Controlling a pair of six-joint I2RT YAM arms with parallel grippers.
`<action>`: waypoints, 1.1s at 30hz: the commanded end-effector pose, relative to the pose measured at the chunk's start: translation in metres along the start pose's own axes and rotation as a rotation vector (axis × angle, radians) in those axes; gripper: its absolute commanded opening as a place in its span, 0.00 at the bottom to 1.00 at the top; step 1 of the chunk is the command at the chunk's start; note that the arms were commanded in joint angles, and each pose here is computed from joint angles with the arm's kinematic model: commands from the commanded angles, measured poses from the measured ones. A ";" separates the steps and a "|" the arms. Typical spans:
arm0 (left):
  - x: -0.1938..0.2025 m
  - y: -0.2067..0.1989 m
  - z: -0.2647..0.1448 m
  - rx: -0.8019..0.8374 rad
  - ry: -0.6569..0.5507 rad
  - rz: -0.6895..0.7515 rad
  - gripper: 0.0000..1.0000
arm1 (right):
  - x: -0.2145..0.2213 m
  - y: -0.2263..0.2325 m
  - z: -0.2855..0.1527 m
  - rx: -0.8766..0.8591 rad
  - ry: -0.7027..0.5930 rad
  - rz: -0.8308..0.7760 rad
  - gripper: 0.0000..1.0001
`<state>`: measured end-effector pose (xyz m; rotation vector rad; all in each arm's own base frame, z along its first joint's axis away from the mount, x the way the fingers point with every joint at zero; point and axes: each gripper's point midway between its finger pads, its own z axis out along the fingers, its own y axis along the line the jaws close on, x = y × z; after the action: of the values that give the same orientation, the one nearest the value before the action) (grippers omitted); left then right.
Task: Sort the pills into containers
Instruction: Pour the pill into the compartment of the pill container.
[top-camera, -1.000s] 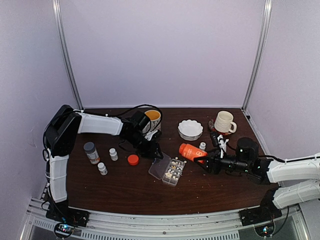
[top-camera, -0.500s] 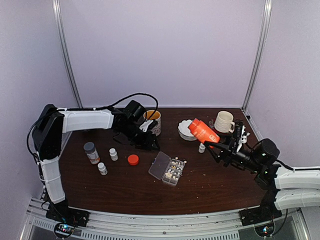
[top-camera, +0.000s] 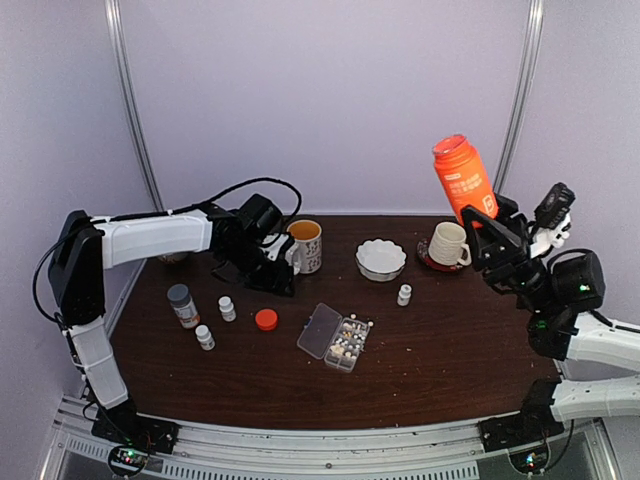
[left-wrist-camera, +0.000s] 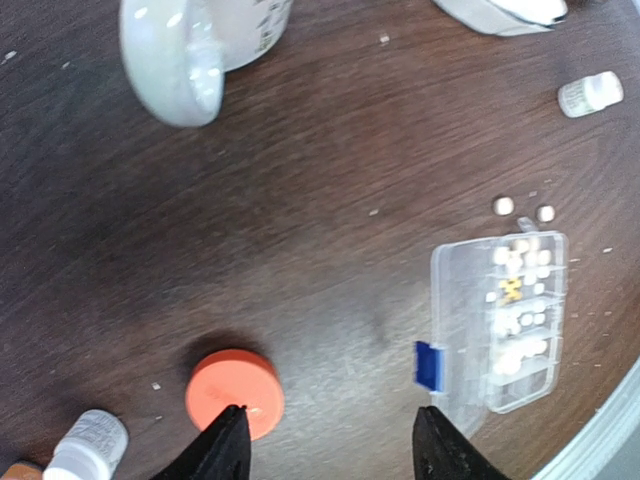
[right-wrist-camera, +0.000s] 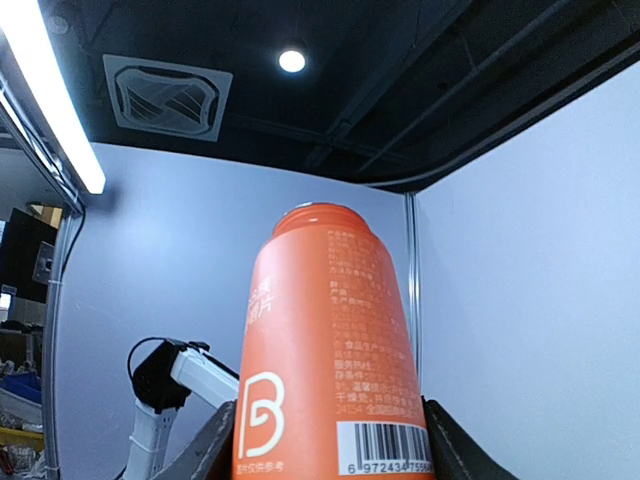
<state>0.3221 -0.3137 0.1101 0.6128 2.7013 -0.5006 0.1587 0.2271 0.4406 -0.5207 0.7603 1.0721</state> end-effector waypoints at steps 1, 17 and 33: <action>0.008 0.026 -0.003 -0.128 0.015 0.018 0.60 | -0.049 -0.003 -0.015 0.086 -0.180 -0.057 0.00; 0.034 0.054 0.033 -0.220 0.131 0.010 0.68 | -0.051 0.053 0.003 -0.180 -0.076 -0.015 0.00; 0.055 0.062 0.057 -0.232 0.215 0.006 0.67 | -0.029 0.050 -0.007 -0.163 -0.066 0.057 0.00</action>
<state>0.3189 -0.2702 0.0368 0.6229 2.8714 -0.1473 0.1090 0.2273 0.4534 -0.6078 0.6660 1.1706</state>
